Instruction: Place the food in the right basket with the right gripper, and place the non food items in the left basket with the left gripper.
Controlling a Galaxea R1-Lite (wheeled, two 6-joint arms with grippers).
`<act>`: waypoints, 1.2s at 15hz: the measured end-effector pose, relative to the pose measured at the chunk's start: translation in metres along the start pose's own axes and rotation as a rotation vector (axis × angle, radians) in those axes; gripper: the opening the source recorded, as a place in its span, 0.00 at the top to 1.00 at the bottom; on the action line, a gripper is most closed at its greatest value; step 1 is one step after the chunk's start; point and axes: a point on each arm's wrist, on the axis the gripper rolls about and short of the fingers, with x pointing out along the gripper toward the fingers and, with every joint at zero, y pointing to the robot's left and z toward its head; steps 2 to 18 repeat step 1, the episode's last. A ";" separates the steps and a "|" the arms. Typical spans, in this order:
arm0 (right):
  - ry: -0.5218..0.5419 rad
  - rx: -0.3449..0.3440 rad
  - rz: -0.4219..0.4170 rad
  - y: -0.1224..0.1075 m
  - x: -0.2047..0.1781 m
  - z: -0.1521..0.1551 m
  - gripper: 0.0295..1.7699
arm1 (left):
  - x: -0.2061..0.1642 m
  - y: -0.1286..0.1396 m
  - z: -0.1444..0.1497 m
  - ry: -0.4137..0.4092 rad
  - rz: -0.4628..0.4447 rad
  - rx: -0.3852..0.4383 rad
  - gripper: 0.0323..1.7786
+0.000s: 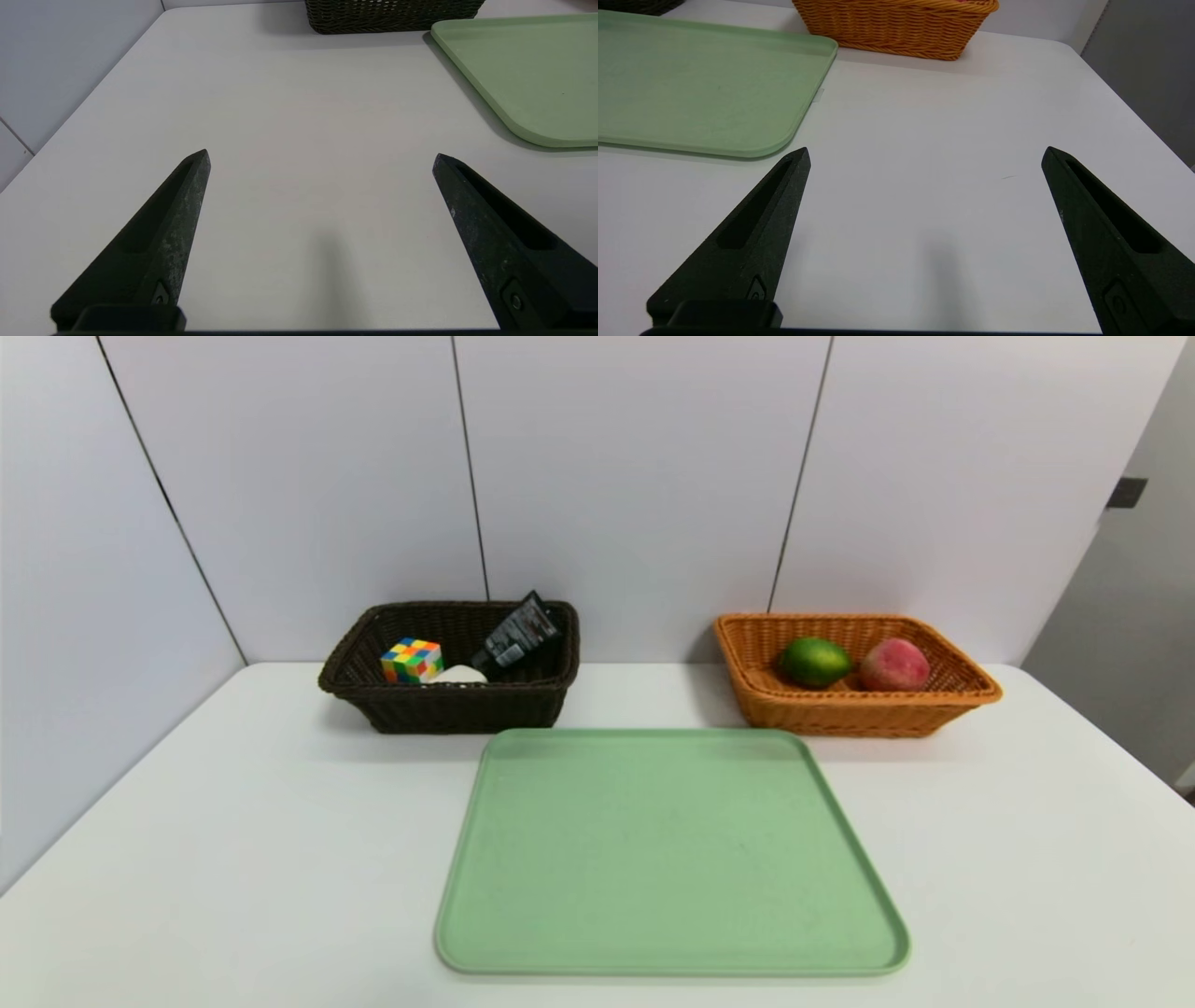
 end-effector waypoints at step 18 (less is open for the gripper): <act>0.000 0.000 -0.001 0.000 0.000 0.000 0.03 | 0.000 0.000 0.000 0.000 0.000 0.000 0.05</act>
